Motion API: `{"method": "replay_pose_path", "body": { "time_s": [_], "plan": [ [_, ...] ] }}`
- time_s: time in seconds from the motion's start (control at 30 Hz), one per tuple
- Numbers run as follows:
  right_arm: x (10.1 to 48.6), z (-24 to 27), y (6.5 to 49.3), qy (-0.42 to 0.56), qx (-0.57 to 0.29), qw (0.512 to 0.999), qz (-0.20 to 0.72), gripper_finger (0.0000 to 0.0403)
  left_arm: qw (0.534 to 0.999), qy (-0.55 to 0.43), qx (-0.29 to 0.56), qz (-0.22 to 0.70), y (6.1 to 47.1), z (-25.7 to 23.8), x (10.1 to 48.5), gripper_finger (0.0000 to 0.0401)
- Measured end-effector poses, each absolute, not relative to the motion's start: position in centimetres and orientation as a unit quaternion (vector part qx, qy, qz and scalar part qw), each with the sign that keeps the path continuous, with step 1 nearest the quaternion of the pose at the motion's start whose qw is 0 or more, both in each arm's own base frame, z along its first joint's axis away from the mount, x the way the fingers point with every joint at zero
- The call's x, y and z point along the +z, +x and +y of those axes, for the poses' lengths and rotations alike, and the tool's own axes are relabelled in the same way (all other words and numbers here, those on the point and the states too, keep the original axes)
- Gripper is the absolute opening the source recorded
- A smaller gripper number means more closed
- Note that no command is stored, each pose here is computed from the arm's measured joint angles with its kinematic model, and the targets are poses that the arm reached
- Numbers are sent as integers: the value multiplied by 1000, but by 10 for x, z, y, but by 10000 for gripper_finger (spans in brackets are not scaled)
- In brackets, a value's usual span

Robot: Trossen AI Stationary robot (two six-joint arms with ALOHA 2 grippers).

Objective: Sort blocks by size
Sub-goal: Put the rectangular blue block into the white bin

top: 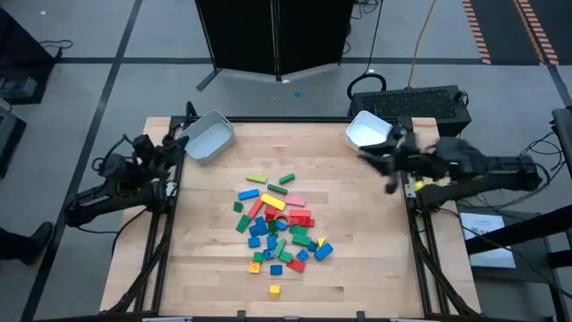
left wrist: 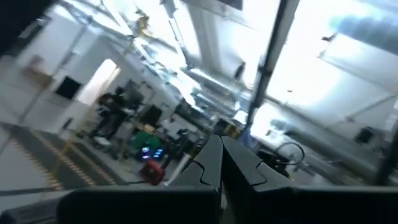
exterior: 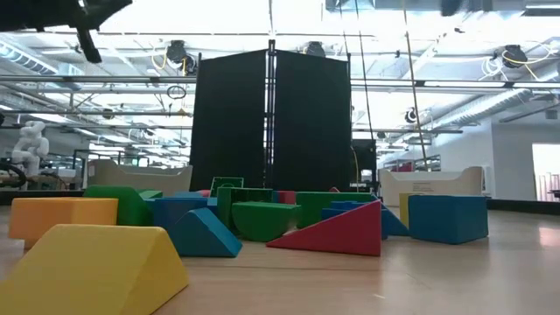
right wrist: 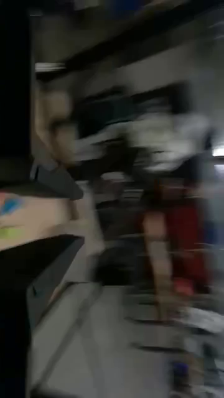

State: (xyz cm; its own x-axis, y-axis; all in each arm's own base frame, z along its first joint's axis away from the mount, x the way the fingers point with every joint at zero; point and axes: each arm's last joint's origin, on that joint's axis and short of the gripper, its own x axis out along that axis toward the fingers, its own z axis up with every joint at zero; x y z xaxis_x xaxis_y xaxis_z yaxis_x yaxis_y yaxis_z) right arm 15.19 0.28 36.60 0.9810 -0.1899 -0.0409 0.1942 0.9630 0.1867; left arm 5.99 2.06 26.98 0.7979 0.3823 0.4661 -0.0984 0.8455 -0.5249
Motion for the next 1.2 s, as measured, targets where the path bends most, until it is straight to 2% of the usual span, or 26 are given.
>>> {"method": "replay_pose_path", "body": {
  "time_s": [0.1,0.23,0.33,0.4,0.53,0.67,0.9,1.03,1.1,1.2],
  "plan": [
    [365,7,187,74,-83,980,163,161,926,-239,96,-275,61,19,269,7],
    [342,13,221,87,-49,923,371,221,925,-279,62,-252,66,18,267,7],
    [315,22,238,98,5,865,492,239,922,-298,64,-237,71,19,265,7],
    [297,31,248,100,33,838,535,240,923,-300,66,-231,75,20,265,7],
    [275,46,260,81,70,809,577,232,926,-290,66,-231,82,22,267,7],
    [264,59,266,69,83,798,594,230,938,-246,-4,-245,90,20,275,7],
    [264,67,266,76,84,798,591,244,929,-212,-72,-295,102,19,288,7],
    [265,68,266,65,46,809,582,253,928,-209,-96,-294,111,18,288,8],
    [265,68,266,63,31,811,580,259,928,-202,-96,-297,115,18,288,15],
    [265,67,267,64,21,814,577,266,932,-207,-32,-296,120,23,284,32]
  ]
}}
